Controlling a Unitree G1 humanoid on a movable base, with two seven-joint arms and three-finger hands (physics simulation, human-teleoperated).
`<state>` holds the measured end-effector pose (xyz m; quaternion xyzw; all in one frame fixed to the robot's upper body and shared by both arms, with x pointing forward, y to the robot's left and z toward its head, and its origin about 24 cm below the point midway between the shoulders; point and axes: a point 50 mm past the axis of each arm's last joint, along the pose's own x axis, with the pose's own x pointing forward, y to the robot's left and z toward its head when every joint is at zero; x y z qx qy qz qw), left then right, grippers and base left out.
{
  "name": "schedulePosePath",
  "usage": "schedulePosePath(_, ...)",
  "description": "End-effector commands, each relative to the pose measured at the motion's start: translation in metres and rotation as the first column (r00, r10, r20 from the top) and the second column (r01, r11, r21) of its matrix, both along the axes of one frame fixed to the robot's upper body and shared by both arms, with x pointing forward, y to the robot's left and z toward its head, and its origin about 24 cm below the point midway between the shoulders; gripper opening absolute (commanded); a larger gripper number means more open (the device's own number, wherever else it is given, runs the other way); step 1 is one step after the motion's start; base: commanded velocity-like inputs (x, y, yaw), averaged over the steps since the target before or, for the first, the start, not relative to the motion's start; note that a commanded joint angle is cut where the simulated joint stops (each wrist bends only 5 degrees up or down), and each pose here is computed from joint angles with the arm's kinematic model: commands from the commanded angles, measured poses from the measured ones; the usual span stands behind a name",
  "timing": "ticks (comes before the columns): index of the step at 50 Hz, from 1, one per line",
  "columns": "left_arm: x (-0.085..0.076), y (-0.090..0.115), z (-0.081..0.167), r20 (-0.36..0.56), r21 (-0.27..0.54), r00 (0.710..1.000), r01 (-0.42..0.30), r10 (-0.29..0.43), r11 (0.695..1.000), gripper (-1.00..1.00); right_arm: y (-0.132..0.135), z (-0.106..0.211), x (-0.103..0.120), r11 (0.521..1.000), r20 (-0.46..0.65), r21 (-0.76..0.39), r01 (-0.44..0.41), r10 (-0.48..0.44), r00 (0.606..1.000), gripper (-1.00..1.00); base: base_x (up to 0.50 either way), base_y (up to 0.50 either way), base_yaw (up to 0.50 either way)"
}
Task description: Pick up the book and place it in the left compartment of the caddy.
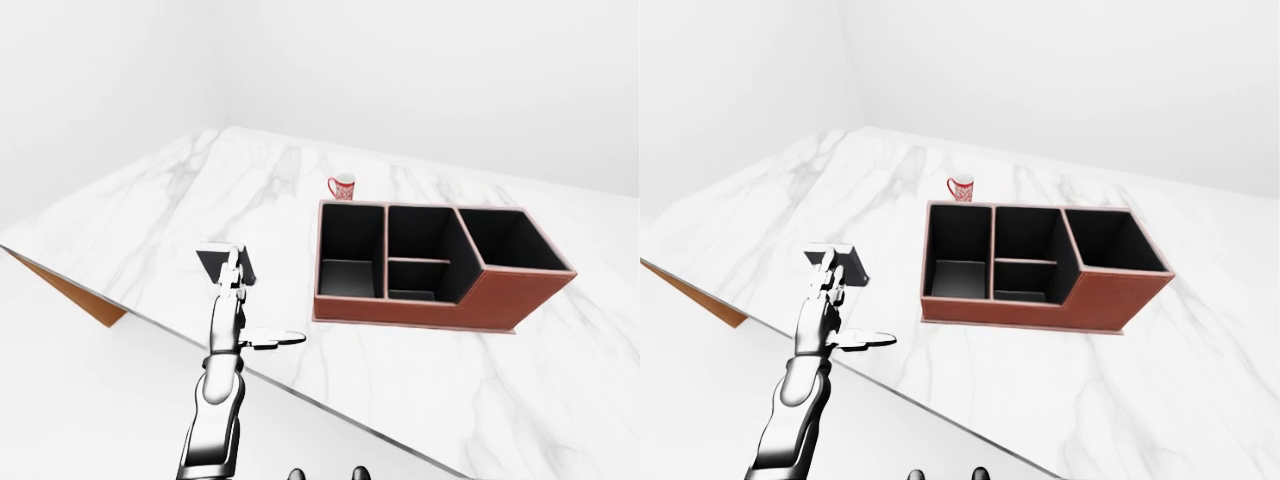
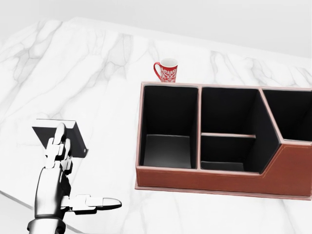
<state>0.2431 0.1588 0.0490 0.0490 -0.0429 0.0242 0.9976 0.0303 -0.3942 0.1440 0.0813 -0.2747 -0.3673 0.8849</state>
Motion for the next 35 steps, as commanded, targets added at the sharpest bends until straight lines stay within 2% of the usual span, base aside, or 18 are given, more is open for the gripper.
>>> schedulePosePath(1,0.0014,0.0006,-0.0022,-0.01,-0.001,1.0,-0.003,0.003,1.0,1.0,-0.0001,-0.0007,0.0004,1.0,-0.005,0.0,0.002,-0.002,1.0,1.0,0.22,0.1,0.0)
schedulePosePath(35,-0.0014,0.0017,0.0027,0.012,0.001,1.0,-0.008,0.008,1.0,1.0,-0.0007,-0.0032,0.002,1.0,-0.004,0.011,-0.007,0.007,1.0,1.0,0.22,0.1,0.0)
